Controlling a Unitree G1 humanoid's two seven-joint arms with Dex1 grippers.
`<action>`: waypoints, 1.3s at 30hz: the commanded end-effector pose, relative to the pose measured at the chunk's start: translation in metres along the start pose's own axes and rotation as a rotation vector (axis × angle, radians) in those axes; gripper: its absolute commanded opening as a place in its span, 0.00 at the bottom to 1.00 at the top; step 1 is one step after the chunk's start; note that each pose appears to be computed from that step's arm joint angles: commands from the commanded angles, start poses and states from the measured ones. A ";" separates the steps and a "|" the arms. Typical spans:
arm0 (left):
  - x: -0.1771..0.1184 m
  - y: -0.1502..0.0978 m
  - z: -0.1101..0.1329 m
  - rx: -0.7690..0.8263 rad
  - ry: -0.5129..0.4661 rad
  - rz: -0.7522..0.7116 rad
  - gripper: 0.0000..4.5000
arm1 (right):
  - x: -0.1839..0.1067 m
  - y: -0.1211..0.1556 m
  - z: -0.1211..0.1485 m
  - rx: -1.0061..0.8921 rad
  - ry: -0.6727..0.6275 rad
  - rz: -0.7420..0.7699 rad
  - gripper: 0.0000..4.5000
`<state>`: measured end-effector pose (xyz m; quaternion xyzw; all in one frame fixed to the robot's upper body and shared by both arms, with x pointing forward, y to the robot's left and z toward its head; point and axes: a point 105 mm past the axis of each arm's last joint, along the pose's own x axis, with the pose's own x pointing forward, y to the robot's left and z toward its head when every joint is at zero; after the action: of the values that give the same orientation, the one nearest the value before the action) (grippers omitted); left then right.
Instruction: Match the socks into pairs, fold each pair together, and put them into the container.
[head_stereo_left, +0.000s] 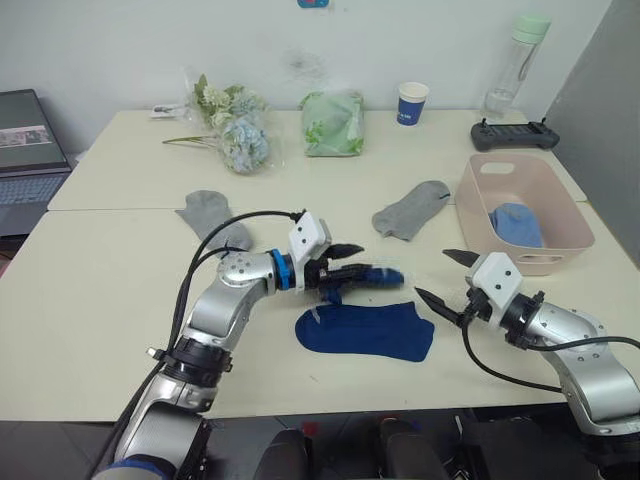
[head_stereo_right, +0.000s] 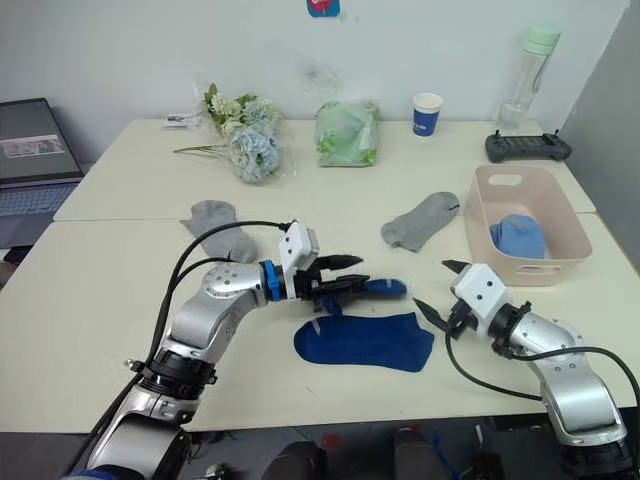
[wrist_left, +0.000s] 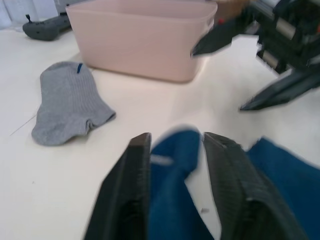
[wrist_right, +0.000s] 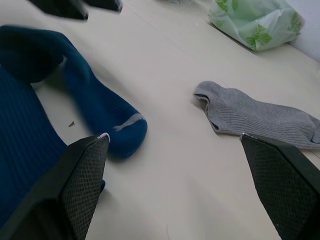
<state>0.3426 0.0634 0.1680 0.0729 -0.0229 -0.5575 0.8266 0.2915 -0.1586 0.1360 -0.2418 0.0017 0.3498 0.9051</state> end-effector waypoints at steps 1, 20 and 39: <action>-0.026 0.029 0.015 0.015 -0.025 0.093 0.74 | -0.001 -0.009 0.012 -0.055 -0.022 -0.022 1.00; -0.079 0.024 -0.058 -0.002 0.338 0.014 0.99 | 0.059 0.020 -0.013 0.433 0.255 0.108 1.00; -0.084 0.015 -0.067 -0.021 0.363 -0.036 0.28 | 0.060 0.008 -0.001 0.481 0.189 0.087 0.00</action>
<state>0.3331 0.1513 0.0962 0.1560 0.1535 -0.5500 0.8060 0.3261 -0.1143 0.1005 -0.0481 0.2191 0.3540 0.9079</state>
